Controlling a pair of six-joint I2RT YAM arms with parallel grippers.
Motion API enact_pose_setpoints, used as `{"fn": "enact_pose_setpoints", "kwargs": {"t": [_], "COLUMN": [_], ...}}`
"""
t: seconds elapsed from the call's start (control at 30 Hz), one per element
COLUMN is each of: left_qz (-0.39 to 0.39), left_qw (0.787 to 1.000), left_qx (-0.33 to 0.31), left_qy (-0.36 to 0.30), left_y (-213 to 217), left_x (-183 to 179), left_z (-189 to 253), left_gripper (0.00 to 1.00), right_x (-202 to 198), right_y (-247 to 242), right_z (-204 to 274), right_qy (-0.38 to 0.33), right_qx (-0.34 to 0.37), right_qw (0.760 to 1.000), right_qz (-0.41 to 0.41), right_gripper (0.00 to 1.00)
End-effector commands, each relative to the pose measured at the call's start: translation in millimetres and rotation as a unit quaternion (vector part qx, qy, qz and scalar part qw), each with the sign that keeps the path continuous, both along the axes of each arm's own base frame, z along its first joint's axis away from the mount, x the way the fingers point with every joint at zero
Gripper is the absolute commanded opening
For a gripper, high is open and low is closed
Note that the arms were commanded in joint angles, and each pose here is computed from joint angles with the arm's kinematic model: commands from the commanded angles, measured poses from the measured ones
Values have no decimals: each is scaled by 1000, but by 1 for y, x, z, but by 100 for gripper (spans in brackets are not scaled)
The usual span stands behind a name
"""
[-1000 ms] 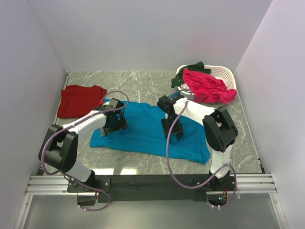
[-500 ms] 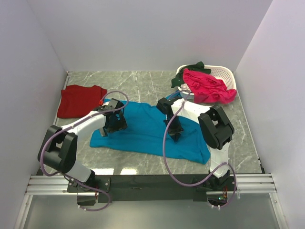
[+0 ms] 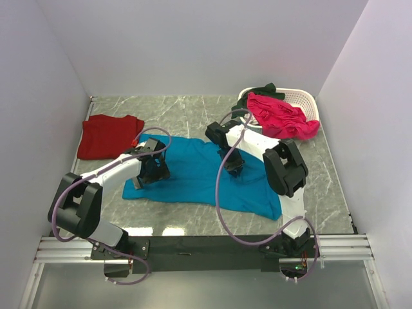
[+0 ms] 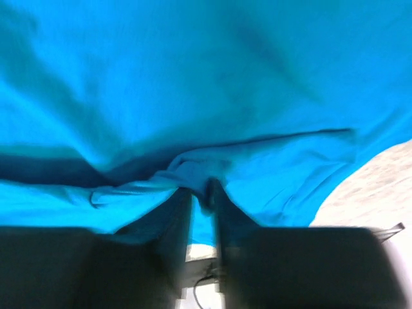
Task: Fold and stack the t-shirts
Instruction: Fold the tshirt
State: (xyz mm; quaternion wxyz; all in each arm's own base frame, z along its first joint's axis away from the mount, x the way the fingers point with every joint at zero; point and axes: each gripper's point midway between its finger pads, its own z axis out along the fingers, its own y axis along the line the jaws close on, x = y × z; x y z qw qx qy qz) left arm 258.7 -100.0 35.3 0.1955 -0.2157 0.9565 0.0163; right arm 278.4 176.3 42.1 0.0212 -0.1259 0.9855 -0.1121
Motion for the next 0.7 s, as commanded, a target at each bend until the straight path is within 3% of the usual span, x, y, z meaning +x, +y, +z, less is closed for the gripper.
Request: {"fn": "enact_pose_setpoints", "kwargs": {"t": [0.0, 0.1, 0.2, 0.3, 0.4, 0.67], "left_qz": [4, 4, 5, 8, 10, 11], "left_qw": [1000, 1000, 1000, 999, 999, 1000], "left_qx": [-5, 6, 22, 35, 33, 25], "left_qy": [-15, -6, 6, 16, 17, 14], "left_y": [0, 5, 12, 17, 17, 13], "left_x": [2, -3, -9, -14, -15, -11], "left_z": [6, -4, -14, -21, -22, -22], "left_gripper": [99, 99, 99, 99, 99, 99], "right_x": [16, 27, 37, 43, 39, -33], "right_y": [-9, -9, -13, -17, -14, 14], "right_z": [11, 19, 29, 41, 62, 30], "right_qy": [-23, -44, -72, -106, -139, -27], "right_qx": [-45, -54, -74, -78, -34, 121], "right_qw": [999, 997, 995, 991, 990, 992], "right_qz": [18, 17, 8, -10, -19, -37], "right_gripper": [30, 50, 56, 57, 57, 54]}}
